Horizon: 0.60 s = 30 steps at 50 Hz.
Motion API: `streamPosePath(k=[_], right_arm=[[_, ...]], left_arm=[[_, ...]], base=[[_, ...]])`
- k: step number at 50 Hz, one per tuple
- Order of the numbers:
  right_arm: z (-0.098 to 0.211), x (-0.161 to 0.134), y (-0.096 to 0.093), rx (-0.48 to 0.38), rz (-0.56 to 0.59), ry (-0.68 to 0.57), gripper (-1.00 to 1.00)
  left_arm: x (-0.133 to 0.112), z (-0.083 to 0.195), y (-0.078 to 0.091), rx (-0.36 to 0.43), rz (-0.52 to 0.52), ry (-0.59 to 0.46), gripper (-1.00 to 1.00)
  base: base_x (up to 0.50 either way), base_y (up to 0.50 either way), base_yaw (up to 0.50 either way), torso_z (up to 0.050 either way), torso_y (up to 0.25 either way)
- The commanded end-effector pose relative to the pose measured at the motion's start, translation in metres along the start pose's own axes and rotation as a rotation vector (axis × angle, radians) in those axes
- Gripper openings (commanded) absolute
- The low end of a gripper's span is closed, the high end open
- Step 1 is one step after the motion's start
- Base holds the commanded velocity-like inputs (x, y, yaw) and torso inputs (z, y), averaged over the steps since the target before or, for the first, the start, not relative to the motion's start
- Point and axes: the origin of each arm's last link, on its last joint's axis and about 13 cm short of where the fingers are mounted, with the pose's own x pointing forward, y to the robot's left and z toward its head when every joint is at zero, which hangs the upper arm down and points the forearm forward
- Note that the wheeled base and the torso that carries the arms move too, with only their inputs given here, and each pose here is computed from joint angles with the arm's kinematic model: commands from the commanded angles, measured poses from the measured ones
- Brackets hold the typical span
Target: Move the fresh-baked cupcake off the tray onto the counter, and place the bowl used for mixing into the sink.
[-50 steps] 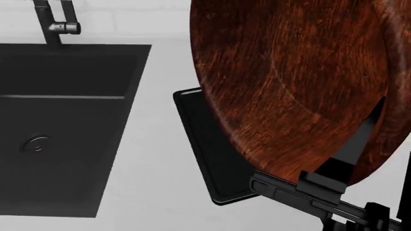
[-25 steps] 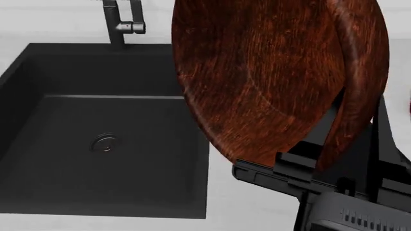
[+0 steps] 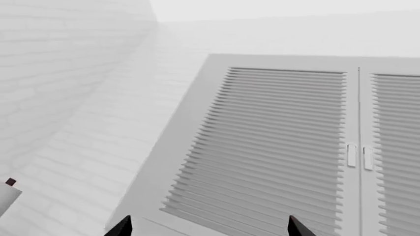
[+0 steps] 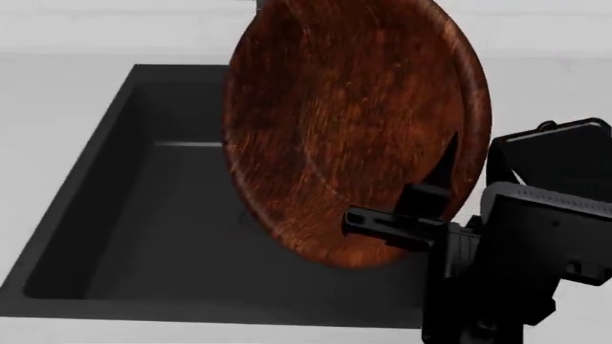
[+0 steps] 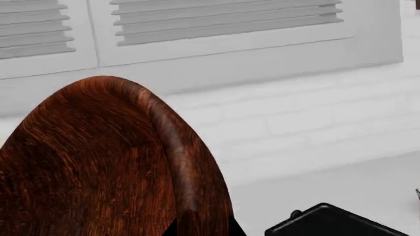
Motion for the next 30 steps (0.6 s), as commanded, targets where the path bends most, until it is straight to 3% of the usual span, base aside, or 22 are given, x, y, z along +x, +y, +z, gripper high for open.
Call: streamPosePath(k=[1,6,16,23,30], right_arm=[[-0.006,0.028,-0.011,0.206,0.008,0.163,-1.00],[-0.012,0.041,-0.021,0.292,-0.125,0.223,-1.00],[-0.021,0.047,-0.023,0.367,-0.136,0.343,-1.00],[-0.038,0.062,-0.020,0.396,-0.108,0.482,-1.00],[-0.051,0.071,-0.019,0.391,-0.128,0.536,-1.00]], left_arm=[[0.000,0.000,0.000,-0.003,-0.003,-0.002,1.00],[0.000,0.001,0.001,-0.008,0.000,-0.002,1.00],[-0.001,0.001,0.001,-0.012,-0.004,0.003,1.00],[-0.001,0.002,0.001,-0.016,-0.004,0.002,1.00],[-0.001,0.002,0.001,-0.018,-0.009,0.005,1.00]], base=[[0.00,0.50,0.00,0.000,0.000],[0.00,0.28,0.00,0.000,0.002],[0.00,0.00,0.00,0.000,0.000],[0.00,0.00,0.00,0.000,0.001],[0.07,0.00,0.00,0.000,0.000]])
